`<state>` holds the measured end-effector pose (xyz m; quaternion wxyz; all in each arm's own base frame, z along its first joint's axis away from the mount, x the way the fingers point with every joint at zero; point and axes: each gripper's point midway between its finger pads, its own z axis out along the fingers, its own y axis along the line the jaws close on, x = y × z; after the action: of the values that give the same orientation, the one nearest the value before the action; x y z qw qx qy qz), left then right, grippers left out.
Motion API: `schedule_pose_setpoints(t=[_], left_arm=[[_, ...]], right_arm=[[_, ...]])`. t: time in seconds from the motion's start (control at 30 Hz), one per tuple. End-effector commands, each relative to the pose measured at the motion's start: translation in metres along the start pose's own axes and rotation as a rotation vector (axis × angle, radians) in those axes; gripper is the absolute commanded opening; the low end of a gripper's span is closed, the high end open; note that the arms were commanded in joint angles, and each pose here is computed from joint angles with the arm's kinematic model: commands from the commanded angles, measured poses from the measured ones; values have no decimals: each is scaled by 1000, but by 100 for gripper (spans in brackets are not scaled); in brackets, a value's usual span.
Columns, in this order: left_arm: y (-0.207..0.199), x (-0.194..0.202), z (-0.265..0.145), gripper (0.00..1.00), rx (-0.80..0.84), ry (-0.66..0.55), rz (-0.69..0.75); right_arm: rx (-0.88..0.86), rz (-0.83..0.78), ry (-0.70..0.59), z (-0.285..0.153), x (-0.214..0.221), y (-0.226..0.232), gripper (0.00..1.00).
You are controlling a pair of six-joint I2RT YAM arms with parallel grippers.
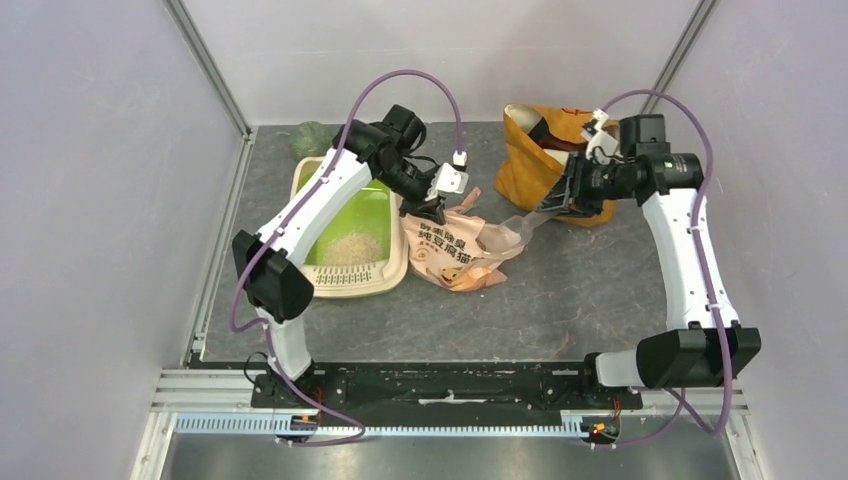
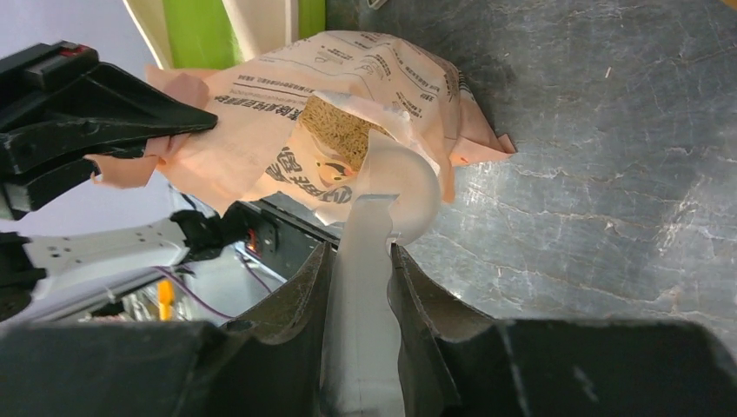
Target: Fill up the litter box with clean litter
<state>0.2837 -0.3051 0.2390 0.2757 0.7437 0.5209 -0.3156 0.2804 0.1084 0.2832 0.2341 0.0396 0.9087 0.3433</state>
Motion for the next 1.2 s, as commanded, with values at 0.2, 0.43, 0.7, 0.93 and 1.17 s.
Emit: schedule_pose_setpoints(t=[0.2, 0.43, 0.7, 0.93, 1.17], left_arm=[[-12, -24, -10, 2, -54, -30, 78], [-7, -25, -7, 2, -58, -39, 60], [-5, -24, -5, 2, -56, -43, 47], [-6, -23, -5, 2, -55, -40, 40], [-5, -22, -6, 2, -60, -33, 48]], right_arm=[[153, -326, -35, 57, 9, 12, 0], [279, -483, -77, 88, 27, -1, 0], [215, -443, 29, 130, 68, -6, 0], [-45, -158, 58, 139, 77, 4, 0], [-330, 156, -15, 144, 64, 6, 0]])
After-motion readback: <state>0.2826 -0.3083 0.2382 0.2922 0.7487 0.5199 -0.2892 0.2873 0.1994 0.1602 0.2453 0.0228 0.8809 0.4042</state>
